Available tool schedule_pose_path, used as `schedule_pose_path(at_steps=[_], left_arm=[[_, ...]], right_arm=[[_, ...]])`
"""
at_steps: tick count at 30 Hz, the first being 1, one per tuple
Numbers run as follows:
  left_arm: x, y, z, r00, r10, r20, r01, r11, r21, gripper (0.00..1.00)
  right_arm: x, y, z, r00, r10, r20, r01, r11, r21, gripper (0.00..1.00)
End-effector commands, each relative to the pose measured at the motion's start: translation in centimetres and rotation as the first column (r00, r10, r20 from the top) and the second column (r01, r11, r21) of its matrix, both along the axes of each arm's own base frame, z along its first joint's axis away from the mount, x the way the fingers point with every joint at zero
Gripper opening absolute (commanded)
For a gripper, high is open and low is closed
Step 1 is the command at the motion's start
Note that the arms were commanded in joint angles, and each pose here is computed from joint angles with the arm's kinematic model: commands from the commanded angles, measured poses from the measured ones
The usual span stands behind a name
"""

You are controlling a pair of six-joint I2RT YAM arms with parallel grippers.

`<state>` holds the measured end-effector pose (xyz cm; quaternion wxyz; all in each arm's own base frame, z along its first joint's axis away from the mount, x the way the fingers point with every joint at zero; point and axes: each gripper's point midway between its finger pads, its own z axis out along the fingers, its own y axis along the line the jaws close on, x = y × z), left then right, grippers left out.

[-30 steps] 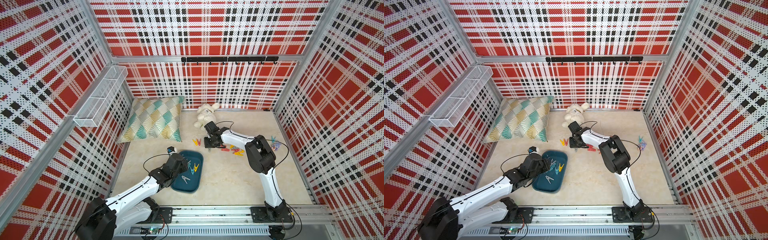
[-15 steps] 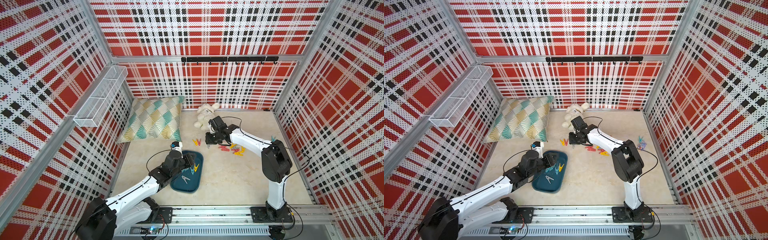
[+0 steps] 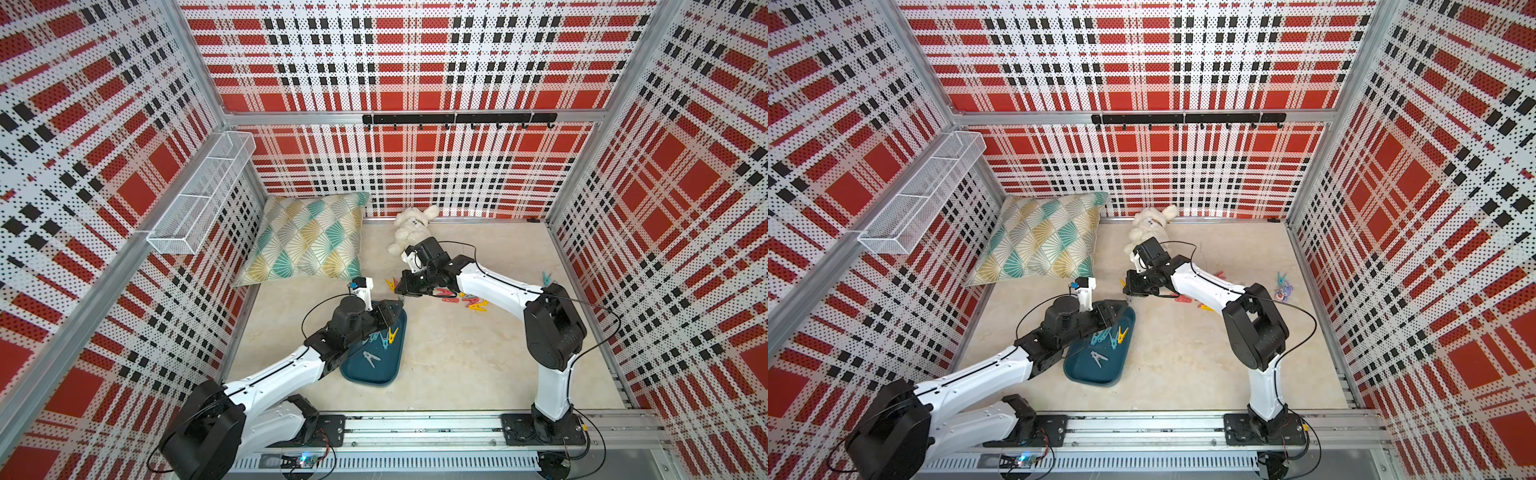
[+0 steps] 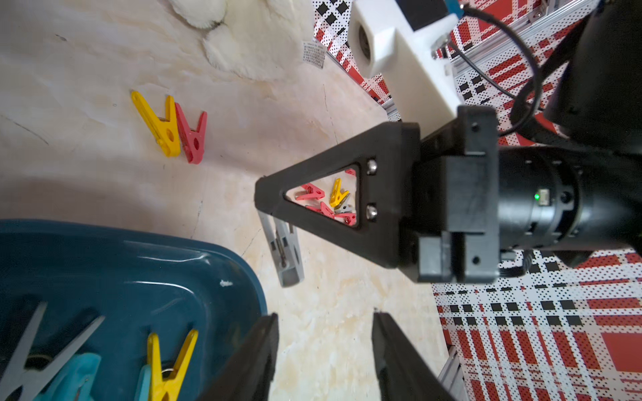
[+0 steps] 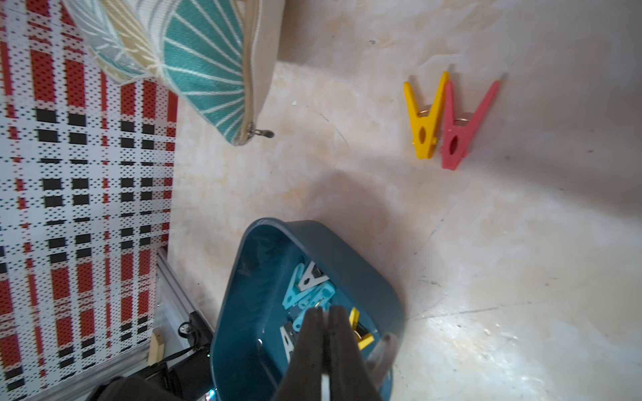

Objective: Put the clothespins into the storage box
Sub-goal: Place the clothespin in the storage box.

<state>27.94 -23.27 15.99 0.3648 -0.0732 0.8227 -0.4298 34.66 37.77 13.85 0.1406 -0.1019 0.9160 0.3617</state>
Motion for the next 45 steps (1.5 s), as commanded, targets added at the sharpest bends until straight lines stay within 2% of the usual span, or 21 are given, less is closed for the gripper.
schedule_pose_path(at_steps=[1, 15, 25, 31, 35, 39, 43, 45], left_arm=[[0.4, -0.3, 1.2, 1.000, -0.005, 0.030, 0.006, 1.000, -0.031, 0.50], [0.7, 2.0, 0.6, 0.999, 0.048, 0.021, -0.047, 0.999, -0.027, 0.50], [0.7, 1.6, 1.4, 0.999, 0.014, 0.036, -0.012, 0.998, -0.058, 0.48], [0.4, 1.8, 1.0, 0.999, 0.016, 0.028, -0.014, 0.998, -0.061, 0.36], [0.3, 1.8, 0.7, 1.000, 0.015, 0.020, -0.013, 0.998, -0.062, 0.24], [0.2, 1.8, 0.9, 1.000, 0.015, 0.018, -0.013, 0.997, -0.069, 0.13], [0.0, 1.7, 0.5, 1.000, 0.005, 0.000, -0.005, 0.997, -0.071, 0.07], [-0.2, 1.5, 0.2, 1.000, -0.015, -0.012, 0.014, 0.997, -0.072, 0.04]], right_arm=[[-0.8, 1.2, 3.1, 0.999, 0.027, 0.018, -0.028, 0.995, 0.098, 0.04], [-2.6, 1.9, 5.3, 0.998, 0.057, 0.020, -0.059, 0.986, 0.154, 0.06], [-3.9, 3.0, 5.5, 0.996, 0.089, 0.007, -0.088, 0.979, 0.186, 0.07], [-4.2, 3.4, 5.6, 0.995, 0.098, 0.003, -0.097, 0.976, 0.193, 0.07], [-4.3, 3.3, 5.8, 0.995, 0.096, 0.009, -0.096, 0.977, 0.191, 0.09], [-4.1, 2.7, 5.9, 0.996, 0.080, 0.034, -0.084, 0.984, 0.159, 0.16], [-3.1, 1.4, 6.1, 0.997, 0.035, 0.075, -0.044, 0.992, 0.117, 0.29], [-2.6, 0.7, 6.2, 0.996, 0.018, 0.086, -0.027, 0.994, 0.106, 0.33]])
